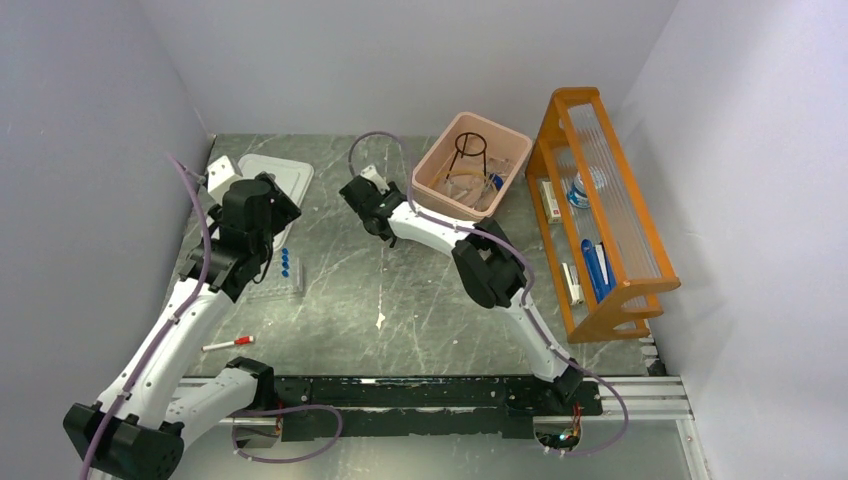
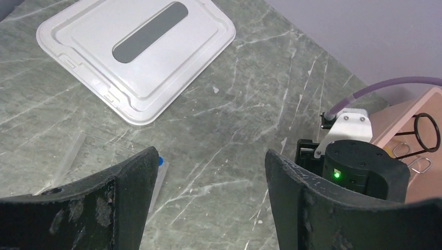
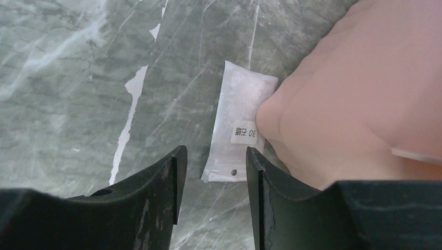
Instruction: Organize the chemistry lab equipment
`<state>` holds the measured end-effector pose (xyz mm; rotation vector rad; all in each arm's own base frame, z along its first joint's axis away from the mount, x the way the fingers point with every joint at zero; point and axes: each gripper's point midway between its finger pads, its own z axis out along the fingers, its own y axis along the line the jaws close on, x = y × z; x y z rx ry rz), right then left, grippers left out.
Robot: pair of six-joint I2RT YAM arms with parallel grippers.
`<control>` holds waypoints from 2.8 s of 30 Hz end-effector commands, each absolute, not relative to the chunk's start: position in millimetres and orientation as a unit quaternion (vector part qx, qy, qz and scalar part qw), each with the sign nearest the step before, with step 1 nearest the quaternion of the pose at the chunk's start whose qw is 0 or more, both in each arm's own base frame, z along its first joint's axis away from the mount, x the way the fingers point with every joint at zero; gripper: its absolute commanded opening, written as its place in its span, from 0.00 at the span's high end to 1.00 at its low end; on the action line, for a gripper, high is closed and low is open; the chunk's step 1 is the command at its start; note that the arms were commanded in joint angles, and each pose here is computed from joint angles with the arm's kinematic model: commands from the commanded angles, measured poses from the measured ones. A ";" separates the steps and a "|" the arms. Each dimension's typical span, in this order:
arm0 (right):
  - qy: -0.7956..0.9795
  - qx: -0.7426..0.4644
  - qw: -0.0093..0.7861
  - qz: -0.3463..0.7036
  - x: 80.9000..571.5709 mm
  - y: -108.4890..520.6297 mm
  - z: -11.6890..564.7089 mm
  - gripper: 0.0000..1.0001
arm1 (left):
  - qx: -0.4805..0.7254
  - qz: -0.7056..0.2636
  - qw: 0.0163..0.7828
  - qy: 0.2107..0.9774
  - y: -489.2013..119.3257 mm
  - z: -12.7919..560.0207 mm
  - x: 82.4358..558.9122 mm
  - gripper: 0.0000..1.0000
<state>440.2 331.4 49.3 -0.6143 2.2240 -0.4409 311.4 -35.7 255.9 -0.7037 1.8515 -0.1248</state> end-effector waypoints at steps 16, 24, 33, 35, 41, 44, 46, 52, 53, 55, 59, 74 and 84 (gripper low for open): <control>0.855 -0.244 0.366 -0.273 449.7 295.5 5.4 0.65 | -0.295 -0.045 0.553 0.778 -32.7 260.8 315.2 0.20; 0.855 -0.253 0.365 -0.269 452.9 293.1 1.4 0.88 | -0.295 -0.046 0.552 0.779 -33.0 260.2 315.8 0.20; 0.870 -0.260 0.375 -0.186 450.3 318.5 29.3 1.00 | -0.295 -0.046 0.555 0.776 -31.4 262.9 315.0 0.20; 0.878 -0.267 0.377 -0.128 443.2 333.9 43.2 1.00 | -0.296 -0.045 0.557 0.774 -30.2 264.3 314.5 0.20; 0.885 -0.259 0.387 -0.016 425.4 358.7 92.3 1.00 | -0.298 -0.042 0.562 0.770 -27.6 267.5 312.7 0.20; 0.875 -0.261 0.405 0.042 417.8 371.4 125.6 1.00 | -0.298 -0.042 0.563 0.769 -26.6 268.2 311.8 0.19; 0.867 -0.258 0.419 0.080 414.7 378.5 149.0 1.00 | -0.297 -0.043 0.565 0.769 -26.6 269.0 311.3 0.20; 0.847 -0.188 0.478 0.136 430.9 359.8 223.0 1.00 | -0.291 -0.043 0.562 0.773 -28.0 266.6 310.9 0.19; 0.845 -0.172 0.488 0.136 435.4 349.9 232.8 1.00 | -0.289 -0.045 0.562 0.773 -28.9 266.2 311.5 0.19; 0.842 -0.133 0.509 0.122 447.2 322.9 246.8 1.00 | -0.285 -0.048 0.561 0.776 -31.2 265.4 312.5 0.19; 0.851 -0.047 0.518 0.074 465.5 255.7 252.0 1.00 | -0.266 -0.063 0.559 0.783 -40.4 263.8 317.3 0.19; 0.914 0.075 0.399 0.000 463.7 157.9 152.9 0.98 | -0.180 -0.092 0.476 0.856 -82.5 215.2 343.4 0.12; 0.902 0.067 0.426 0.002 469.6 157.5 177.6 0.68 | -0.142 -0.039 0.383 0.912 -69.3 166.3 372.9 0.05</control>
